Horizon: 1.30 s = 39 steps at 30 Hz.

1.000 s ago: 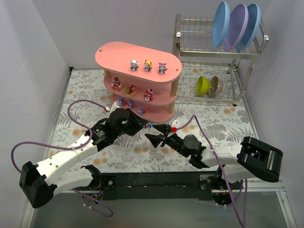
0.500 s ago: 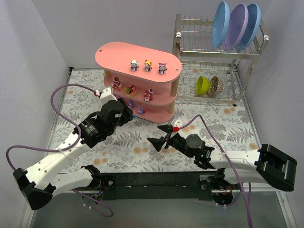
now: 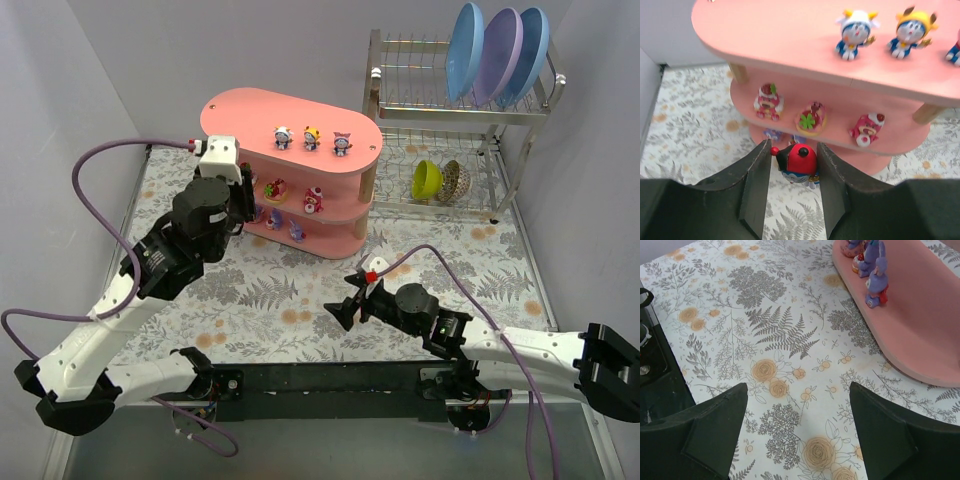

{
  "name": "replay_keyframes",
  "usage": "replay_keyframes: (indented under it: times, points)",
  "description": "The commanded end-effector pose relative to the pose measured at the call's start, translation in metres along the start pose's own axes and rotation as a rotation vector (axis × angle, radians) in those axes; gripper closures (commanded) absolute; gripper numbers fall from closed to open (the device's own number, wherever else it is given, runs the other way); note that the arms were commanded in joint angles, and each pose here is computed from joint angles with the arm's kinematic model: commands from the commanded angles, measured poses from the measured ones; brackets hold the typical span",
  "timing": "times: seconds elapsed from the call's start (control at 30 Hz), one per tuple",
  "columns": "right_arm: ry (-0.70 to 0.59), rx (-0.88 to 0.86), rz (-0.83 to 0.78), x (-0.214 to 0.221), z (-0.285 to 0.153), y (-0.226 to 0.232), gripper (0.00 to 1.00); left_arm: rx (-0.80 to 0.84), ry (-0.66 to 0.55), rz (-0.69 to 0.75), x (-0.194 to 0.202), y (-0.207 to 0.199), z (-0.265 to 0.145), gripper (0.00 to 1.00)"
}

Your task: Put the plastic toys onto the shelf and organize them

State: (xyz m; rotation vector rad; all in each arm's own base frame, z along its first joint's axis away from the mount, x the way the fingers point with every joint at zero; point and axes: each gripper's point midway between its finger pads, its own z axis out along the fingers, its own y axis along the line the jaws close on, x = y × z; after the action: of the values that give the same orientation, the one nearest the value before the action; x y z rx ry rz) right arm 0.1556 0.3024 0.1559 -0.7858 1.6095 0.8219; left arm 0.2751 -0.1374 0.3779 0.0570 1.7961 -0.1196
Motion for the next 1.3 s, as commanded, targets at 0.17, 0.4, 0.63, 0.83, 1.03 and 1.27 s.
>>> replay_keyframes:
  times: [0.17,0.4,0.63,0.83,1.03,1.27]
  points:
    - [-0.013,-0.011,-0.032,-0.021,-0.011,0.002,0.1,-0.015,-0.177,0.214,-0.083,0.002,0.025,1.0]
    - [-0.021,-0.006,-0.029,-0.021,-0.019,0.0,0.1,-0.046,-0.159,0.282,-0.11,0.02,0.069,1.0]
    - [-0.02,0.0,-0.034,-0.02,-0.023,-0.002,0.1,-0.136,-0.119,0.318,-0.109,0.032,0.104,1.0]
    - [-0.018,0.005,-0.041,-0.021,-0.025,-0.003,0.1,-0.189,-0.094,0.359,-0.1,0.038,0.12,1.0]
    - [-0.022,0.011,-0.048,-0.023,-0.026,-0.004,0.1,-0.21,-0.088,0.381,-0.1,0.039,0.129,1.0]
    - [-0.01,0.012,-0.048,-0.02,-0.025,-0.005,0.1,-0.223,-0.059,0.399,-0.091,0.038,0.139,1.0]
